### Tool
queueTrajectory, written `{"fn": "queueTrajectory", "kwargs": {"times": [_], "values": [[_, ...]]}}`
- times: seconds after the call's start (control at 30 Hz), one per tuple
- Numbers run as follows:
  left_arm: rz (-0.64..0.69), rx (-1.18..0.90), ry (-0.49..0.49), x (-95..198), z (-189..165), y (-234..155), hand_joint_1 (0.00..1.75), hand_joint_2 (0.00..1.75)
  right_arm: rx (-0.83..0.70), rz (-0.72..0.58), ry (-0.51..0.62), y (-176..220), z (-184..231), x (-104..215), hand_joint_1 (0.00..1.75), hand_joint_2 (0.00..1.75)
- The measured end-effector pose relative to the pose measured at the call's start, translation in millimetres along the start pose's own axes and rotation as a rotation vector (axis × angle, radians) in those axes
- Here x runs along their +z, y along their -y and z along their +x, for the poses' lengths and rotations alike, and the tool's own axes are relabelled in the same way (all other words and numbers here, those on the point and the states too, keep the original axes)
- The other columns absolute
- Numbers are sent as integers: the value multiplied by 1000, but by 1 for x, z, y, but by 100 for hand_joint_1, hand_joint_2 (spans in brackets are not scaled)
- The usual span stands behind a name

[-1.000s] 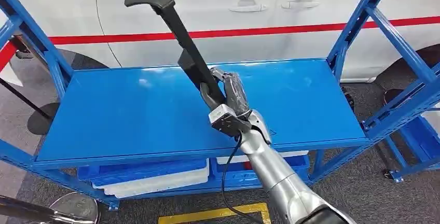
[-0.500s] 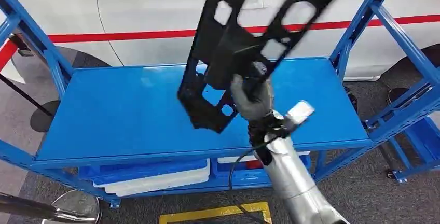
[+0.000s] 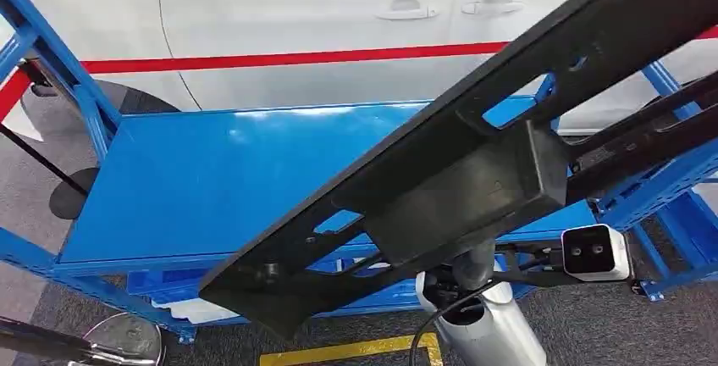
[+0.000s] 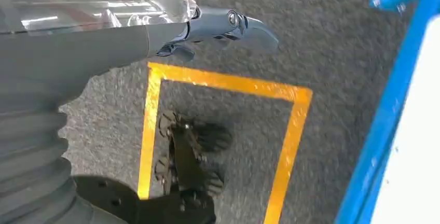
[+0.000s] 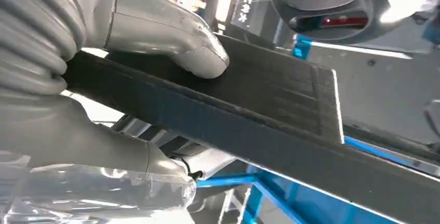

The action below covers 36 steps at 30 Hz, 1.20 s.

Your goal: Take the parts from the cabinet and place them on the table.

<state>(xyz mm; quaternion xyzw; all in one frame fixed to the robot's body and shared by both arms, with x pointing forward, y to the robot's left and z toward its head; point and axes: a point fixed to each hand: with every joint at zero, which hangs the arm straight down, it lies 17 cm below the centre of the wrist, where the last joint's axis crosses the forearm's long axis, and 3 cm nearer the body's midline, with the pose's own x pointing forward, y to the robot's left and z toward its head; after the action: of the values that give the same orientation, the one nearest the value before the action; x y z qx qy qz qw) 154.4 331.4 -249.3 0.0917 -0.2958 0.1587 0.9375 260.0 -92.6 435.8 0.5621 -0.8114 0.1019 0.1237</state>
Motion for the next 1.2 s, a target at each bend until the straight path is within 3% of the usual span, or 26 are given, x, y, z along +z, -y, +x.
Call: {"fn": "queueTrajectory", "kwargs": {"times": [0.37,0.63,1.2], "values": [[49,-8,-19,1,-7,-12,0,175,-11,-20,-67,7,-9,21,175,175],[-1,-4,0,1,-3,-8,0,175,147,-61,-153,14,-25,30,175,175],[30,-42,-131,4,-30,-11,0,175,186,20,-210,11,-24,33,175,175]]}}
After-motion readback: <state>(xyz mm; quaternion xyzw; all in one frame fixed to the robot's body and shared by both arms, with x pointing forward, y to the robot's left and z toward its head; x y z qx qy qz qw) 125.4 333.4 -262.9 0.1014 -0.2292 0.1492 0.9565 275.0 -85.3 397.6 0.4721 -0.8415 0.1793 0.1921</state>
